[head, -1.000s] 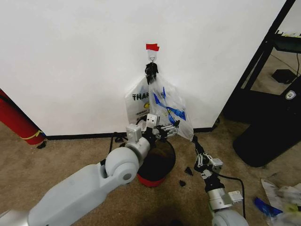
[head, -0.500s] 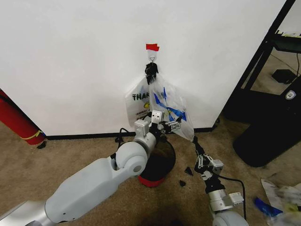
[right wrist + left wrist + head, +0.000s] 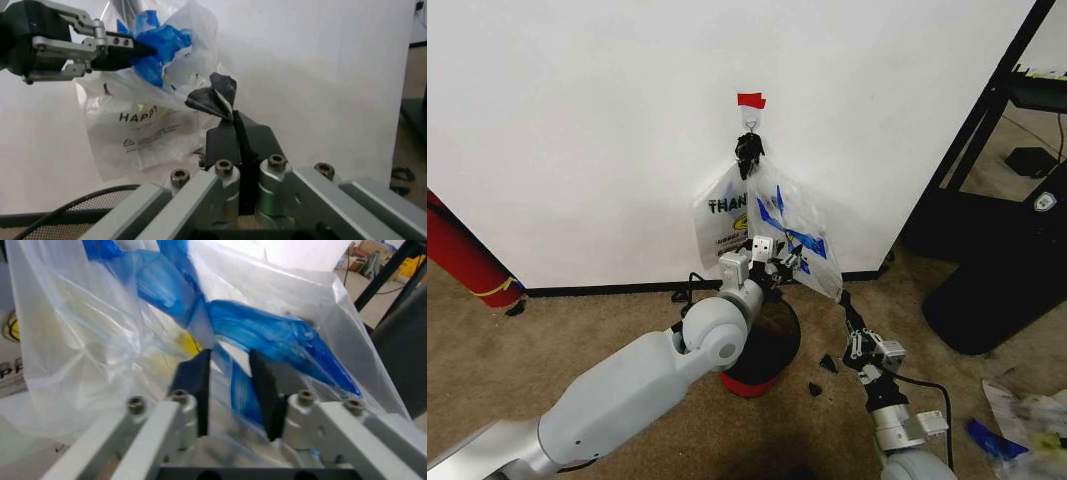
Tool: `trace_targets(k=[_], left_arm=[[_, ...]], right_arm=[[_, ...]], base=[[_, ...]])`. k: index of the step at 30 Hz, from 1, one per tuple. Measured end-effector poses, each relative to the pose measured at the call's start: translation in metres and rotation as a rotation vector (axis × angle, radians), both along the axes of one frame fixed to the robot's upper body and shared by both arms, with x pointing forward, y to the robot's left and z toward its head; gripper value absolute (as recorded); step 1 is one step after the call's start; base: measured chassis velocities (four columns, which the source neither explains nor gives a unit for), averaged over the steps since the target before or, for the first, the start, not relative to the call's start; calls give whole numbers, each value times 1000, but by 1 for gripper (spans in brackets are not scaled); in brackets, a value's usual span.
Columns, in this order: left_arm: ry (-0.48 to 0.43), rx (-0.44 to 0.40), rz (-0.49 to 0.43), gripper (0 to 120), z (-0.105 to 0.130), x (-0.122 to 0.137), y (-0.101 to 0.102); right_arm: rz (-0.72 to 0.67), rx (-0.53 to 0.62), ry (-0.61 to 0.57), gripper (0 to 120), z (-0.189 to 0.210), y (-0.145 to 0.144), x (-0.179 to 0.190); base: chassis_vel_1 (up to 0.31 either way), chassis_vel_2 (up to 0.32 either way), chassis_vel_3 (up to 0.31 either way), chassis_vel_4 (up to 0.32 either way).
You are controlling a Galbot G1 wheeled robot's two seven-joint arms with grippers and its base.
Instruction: Pick up the garbage bag from the wall and place it over the trash bin.
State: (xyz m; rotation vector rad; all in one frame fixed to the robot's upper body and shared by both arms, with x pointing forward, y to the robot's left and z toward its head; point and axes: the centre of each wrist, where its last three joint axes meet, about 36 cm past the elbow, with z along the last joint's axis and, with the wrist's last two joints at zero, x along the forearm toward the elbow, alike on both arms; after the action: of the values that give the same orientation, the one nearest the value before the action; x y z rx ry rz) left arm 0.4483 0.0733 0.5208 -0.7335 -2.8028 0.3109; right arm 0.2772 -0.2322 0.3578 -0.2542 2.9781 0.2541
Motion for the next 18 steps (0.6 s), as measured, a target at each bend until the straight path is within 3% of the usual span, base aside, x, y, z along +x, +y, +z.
trace_targets(k=[6, 10, 18], left_arm=[[9, -2, 21, 0, 3, -1, 8], [-11, -21, 33, 0, 5, -6, 15], [-50, -84, 69, 0, 17, -21, 28]], right_arm=[[-3, 3, 1, 0, 0, -1, 0], [-2, -2, 3, 0, 0, -1, 0], [4, -55, 5, 26, 10, -15, -12]], base=[[0, 0, 0, 0], [0, 0, 0, 0], [0, 0, 0, 0]])
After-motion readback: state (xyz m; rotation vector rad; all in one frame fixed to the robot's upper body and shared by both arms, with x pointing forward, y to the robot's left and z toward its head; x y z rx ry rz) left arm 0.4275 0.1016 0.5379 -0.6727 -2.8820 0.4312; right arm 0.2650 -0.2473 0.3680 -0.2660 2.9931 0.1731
